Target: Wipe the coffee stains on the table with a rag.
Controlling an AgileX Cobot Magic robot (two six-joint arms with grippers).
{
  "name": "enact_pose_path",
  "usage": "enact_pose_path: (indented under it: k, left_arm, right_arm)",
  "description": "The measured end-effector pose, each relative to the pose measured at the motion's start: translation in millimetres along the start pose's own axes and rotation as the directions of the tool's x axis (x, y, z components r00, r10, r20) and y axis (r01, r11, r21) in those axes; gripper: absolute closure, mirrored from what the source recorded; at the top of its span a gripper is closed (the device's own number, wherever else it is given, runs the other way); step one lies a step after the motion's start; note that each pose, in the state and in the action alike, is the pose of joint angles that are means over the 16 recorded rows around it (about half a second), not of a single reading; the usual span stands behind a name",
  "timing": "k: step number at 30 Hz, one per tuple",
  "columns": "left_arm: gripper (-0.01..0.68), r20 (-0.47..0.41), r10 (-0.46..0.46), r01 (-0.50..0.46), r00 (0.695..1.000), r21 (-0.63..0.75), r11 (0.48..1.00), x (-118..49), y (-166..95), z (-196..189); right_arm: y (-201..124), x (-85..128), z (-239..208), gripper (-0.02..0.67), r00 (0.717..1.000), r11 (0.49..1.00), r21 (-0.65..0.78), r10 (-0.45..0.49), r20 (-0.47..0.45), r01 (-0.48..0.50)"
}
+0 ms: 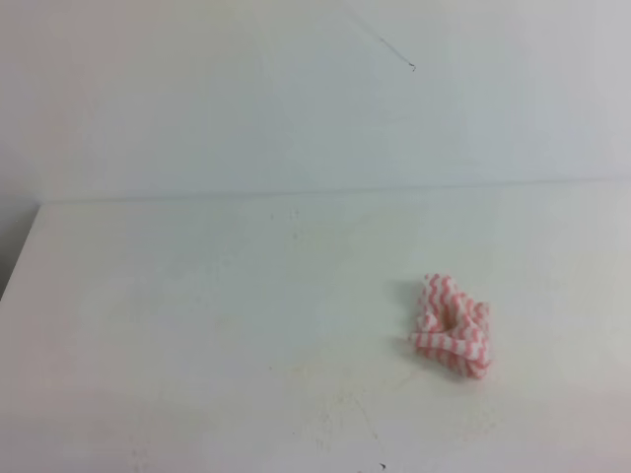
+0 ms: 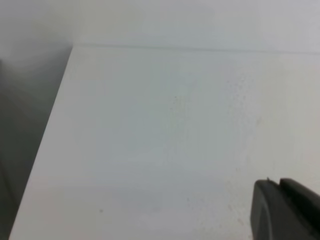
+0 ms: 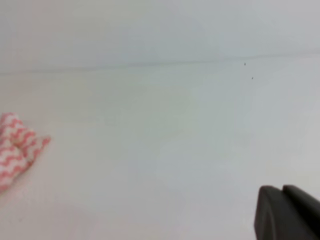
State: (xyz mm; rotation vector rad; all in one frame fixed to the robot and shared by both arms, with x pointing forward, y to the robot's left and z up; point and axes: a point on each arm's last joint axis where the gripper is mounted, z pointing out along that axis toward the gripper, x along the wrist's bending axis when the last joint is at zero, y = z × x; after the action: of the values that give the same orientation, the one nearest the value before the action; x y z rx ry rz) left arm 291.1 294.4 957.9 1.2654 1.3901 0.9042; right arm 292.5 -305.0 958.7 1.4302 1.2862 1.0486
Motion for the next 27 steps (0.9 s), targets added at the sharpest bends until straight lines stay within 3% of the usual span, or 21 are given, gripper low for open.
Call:
enact_pose_path:
  k: [8, 27]
  left_arm:
    - [0.673, 0.001, 0.001, -0.001, 1.000, -0.002, 1.000, -0.3, 1.5, -0.5]
    - [0.673, 0.000, -0.001, 0.001, 1.000, 0.001, 1.000, -0.1, 0.6, -0.2]
  right_arm:
    - [-0.1, -0.3, 0.0, 0.651, 0.993, 0.993, 0.001, -0.119, 0.002, 0.119]
    - [0.5, -0.7, -0.2, 0.651, 0.998, 0.998, -0.001, -0.065, 0.009, 0.065]
